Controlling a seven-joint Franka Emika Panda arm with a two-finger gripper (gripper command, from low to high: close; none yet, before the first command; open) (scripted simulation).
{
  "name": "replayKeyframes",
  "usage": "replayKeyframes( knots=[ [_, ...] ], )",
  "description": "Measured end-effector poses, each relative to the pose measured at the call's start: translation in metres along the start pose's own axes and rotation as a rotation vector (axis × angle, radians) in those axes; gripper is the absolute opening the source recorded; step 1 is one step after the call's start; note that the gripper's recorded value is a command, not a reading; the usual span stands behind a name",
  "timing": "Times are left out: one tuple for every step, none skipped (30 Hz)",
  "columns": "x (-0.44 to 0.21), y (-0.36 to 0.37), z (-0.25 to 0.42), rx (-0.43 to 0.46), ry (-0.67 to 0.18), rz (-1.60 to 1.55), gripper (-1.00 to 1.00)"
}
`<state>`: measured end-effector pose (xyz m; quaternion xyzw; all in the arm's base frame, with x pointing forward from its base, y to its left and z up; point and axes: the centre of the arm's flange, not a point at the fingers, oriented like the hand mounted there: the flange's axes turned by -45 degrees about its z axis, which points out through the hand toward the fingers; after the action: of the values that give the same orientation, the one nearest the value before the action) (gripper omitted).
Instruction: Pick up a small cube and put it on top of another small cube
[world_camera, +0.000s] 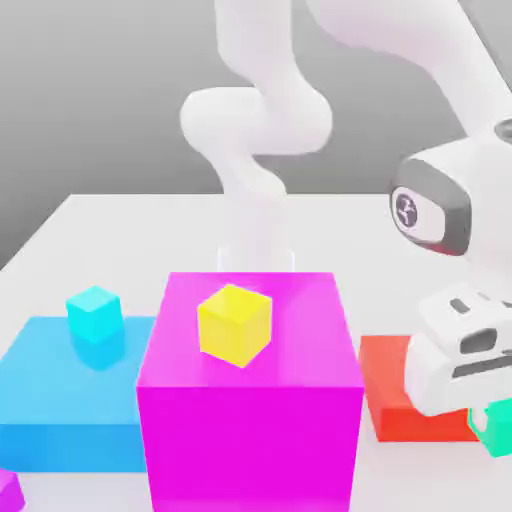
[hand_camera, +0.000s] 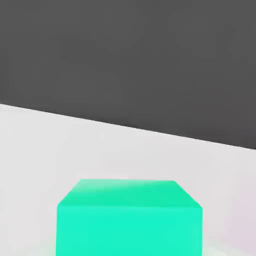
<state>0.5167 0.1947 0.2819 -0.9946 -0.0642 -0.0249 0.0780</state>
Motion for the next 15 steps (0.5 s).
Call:
replayKeyframes(
  knots=[
    [0.003, 0.019, -0.012, 0.007, 0.015, 0.031, -1.0],
    [0.005, 0.038, -0.023, 0.012, 0.03, 0.066, -1.0],
    [0.007, 0.058, -0.035, 0.017, 0.047, 0.101, -1.0],
    [0.007, 0.079, -0.047, 0.021, 0.064, 0.139, -1.0],
    [0.006, 0.102, -0.06, 0.025, 0.084, 0.181, -1.0],
    [0.003, 0.13, -0.072, 0.027, 0.105, 0.235, -1.0],
    [-0.004, 0.16, -0.083, 0.019, 0.12, 0.313, -1.0],
    [-0.016, 0.191, -0.093, 0.006, 0.13, 0.406, -1.0],
    [-0.03, 0.22, -0.103, -0.008, 0.14, 0.506, -1.0],
    [-0.045, 0.246, -0.111, -0.02, 0.148, 0.603, -1.0],
    [-0.057, 0.257, -0.115, -0.03, 0.148, 0.671, -1.0],
    [-0.068, 0.268, -0.118, -0.04, 0.146, 0.736, -1.0],
    [-0.078, 0.276, -0.12, -0.051, 0.144, 0.797, -1.0],
    [-0.089, 0.285, -0.122, -0.06, 0.141, 0.86, -1.0],
    [-0.101, 0.294, -0.123, -0.07, 0.138, 0.924, -1.0]
  ],
)
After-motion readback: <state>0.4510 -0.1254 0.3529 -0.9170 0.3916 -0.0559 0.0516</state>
